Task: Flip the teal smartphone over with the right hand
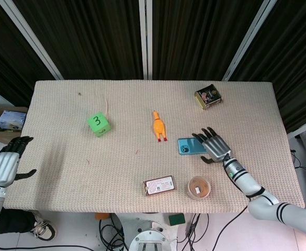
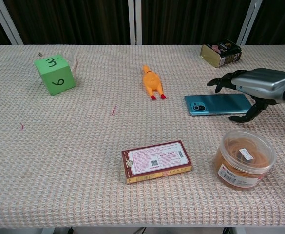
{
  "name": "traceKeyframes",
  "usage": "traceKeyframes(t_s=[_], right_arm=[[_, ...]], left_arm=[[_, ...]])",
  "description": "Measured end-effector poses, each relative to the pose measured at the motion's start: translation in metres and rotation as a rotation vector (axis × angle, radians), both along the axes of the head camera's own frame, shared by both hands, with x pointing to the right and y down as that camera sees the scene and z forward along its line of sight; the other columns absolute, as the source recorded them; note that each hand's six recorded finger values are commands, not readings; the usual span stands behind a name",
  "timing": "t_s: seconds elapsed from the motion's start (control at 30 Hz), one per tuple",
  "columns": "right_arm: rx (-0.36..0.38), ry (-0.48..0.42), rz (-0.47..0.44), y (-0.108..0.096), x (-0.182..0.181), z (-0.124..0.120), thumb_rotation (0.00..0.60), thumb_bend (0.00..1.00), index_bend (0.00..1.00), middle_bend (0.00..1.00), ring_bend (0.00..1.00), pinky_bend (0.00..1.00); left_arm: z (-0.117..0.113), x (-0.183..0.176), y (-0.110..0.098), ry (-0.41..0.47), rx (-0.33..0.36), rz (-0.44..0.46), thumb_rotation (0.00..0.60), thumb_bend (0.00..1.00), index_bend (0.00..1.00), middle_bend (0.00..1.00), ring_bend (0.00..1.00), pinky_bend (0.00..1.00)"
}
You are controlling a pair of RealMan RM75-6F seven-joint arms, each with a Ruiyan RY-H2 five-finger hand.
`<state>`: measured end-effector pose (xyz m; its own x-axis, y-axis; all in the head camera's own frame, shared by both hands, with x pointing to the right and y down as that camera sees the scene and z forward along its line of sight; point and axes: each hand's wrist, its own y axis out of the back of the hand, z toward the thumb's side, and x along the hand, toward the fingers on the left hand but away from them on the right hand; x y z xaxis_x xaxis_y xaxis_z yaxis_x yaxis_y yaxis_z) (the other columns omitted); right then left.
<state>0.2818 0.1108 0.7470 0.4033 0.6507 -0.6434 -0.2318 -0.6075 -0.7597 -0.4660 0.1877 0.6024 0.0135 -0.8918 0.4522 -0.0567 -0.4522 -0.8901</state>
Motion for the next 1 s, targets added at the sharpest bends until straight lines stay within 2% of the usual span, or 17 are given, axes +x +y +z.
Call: traceKeyframes(t_s=[0.17, 0.5, 0.7, 1.0], right_arm=[[0.030, -0.025, -0.004, -0.001, -0.004, -0.003, 0.556, 0.34, 0.16, 0.23, 0.00, 0.00], [0.003, -0.013, -0.022, 0.005, -0.004, 0.003, 0.559, 0.35, 0.17, 0.26, 0.00, 0.00], [-0.010, -0.001, -0.032, 0.006, -0.005, 0.007, 0.600, 0.35, 0.18, 0.26, 0.00, 0.00], [-0.015, 0.014, -0.038, 0.005, -0.006, 0.014, 0.600, 0.37, 0.27, 0.32, 0.00, 0.00]], left_arm=[[0.000, 0.000, 0.000, 0.001, -0.002, 0.002, 0.600, 0.08, 0.13, 0.12, 0.10, 0.32], [0.001, -0.001, 0.001, -0.001, -0.009, -0.001, 0.600, 0.09, 0.13, 0.12, 0.10, 0.32], [0.002, -0.001, 0.001, -0.003, -0.015, -0.002, 0.600, 0.08, 0.13, 0.12, 0.10, 0.33], [0.003, -0.005, 0.001, -0.011, -0.021, -0.010, 0.600, 0.08, 0.13, 0.12, 0.10, 0.33]])
